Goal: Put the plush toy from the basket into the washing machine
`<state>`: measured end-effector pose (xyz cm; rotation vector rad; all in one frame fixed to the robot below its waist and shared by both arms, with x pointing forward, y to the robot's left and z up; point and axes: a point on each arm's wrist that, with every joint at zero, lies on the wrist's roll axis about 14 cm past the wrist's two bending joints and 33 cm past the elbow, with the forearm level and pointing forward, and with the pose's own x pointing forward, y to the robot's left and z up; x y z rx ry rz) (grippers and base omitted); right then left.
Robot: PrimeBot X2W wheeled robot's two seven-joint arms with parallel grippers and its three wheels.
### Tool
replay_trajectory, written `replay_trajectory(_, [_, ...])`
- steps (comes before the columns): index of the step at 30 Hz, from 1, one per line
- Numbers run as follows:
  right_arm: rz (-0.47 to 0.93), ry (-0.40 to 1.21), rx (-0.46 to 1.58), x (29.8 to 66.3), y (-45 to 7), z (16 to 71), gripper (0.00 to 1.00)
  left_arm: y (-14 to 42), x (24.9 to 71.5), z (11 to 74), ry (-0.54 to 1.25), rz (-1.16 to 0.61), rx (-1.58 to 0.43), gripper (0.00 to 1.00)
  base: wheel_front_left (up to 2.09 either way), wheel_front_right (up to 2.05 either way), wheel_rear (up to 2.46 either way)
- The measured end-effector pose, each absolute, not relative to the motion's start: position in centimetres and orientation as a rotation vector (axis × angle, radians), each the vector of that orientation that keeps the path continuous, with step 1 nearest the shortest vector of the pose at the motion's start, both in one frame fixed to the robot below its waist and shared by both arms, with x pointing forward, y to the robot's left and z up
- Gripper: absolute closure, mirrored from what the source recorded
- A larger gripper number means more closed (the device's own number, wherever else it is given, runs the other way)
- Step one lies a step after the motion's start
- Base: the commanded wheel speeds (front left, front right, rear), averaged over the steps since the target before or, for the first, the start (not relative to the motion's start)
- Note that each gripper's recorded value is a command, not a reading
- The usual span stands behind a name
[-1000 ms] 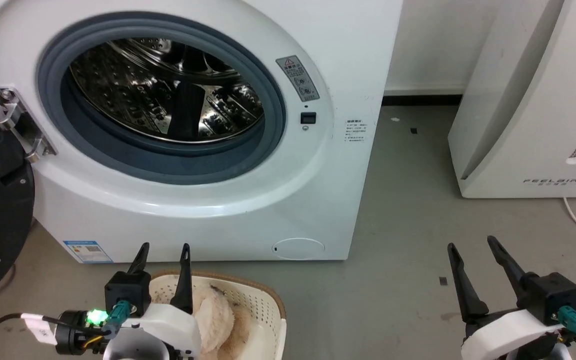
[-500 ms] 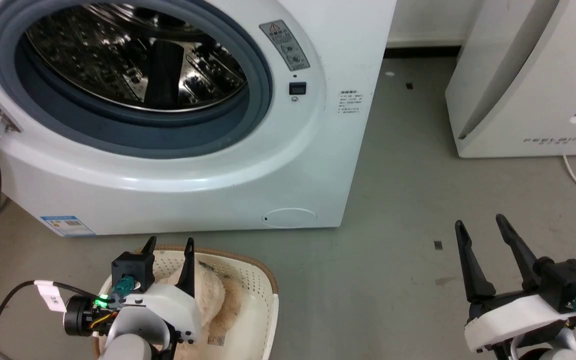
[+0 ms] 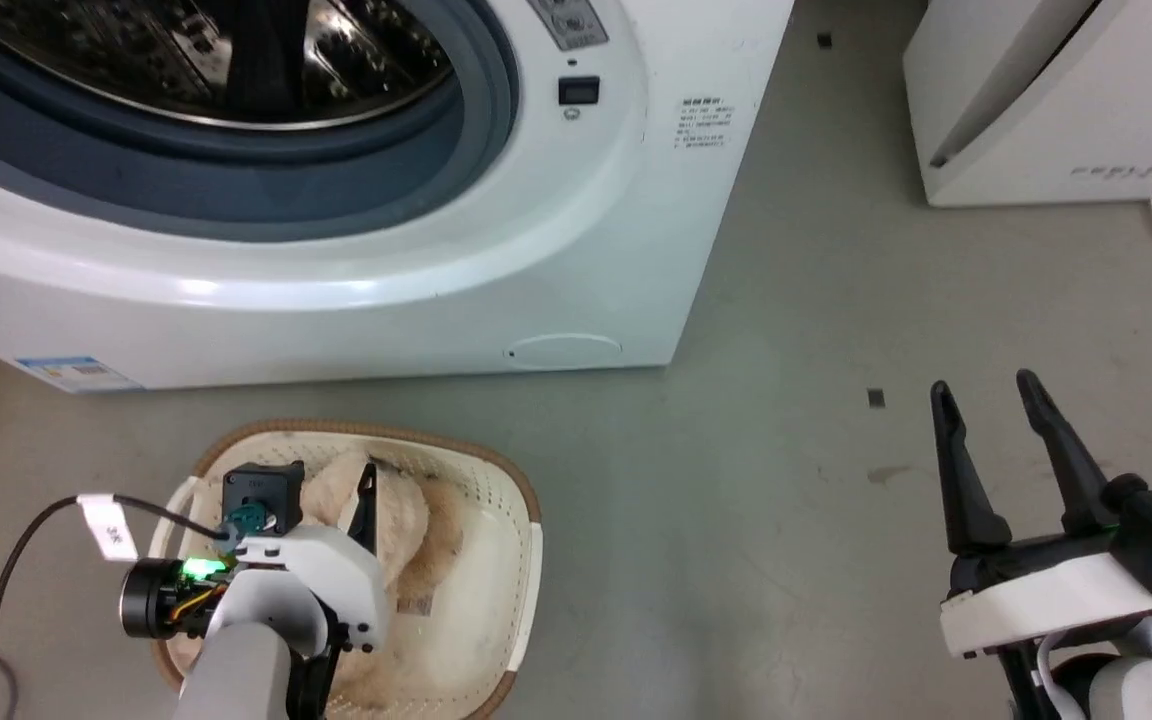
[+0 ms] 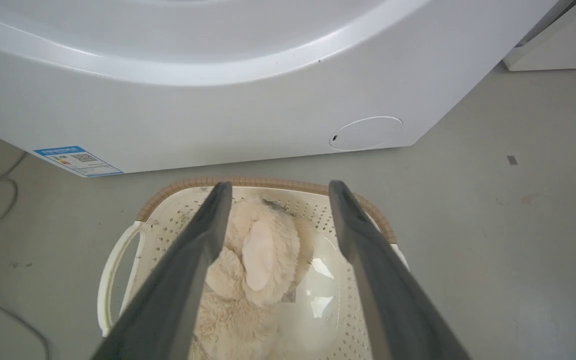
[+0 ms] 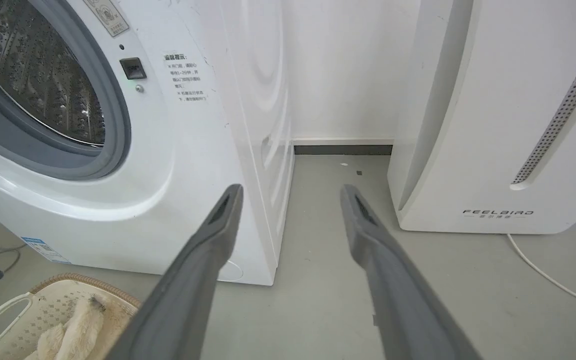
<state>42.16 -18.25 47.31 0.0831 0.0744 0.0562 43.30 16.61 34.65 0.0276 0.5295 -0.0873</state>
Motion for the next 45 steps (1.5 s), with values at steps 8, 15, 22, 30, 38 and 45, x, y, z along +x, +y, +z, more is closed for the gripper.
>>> replay_trajectory(8, [0.046, 0.113, 0.090, 43.6, -18.5, 44.9, 0.00, 17.0, 43.6, 29.7, 0.692, -0.088, 0.037, 0.00, 0.00, 0.00, 0.00])
replay_trajectory(15, [0.041, 0.148, 0.093, 44.7, -18.6, 42.7, 0.00, 17.0, 43.4, 25.9, 0.813, -0.103, 0.053, 0.00, 0.00, 0.00, 0.00])
replay_trajectory(22, [0.027, 0.173, 0.101, 45.7, -19.0, 40.5, 0.00, 17.3, 42.7, 21.6, 0.944, -0.112, 0.060, 0.00, 0.00, 0.00, 0.00])
replay_trajectory(30, [0.010, 0.216, 0.112, 45.8, -19.4, 37.9, 0.00, 17.1, 42.5, 18.3, 1.027, -0.131, 0.076, 0.00, 0.00, 0.00, 0.00])
replay_trajectory(38, [0.016, 0.230, 0.130, 46.5, -19.0, 36.1, 0.00, 17.9, 42.0, 15.5, 1.106, -0.128, 0.115, 0.00, 0.00, 0.00, 0.00])
replay_trajectory(45, [0.007, 0.245, 0.141, 46.9, -19.2, 34.5, 0.00, 18.2, 41.7, 13.3, 1.166, -0.126, 0.131, 0.00, 0.00, 0.00, 0.00])
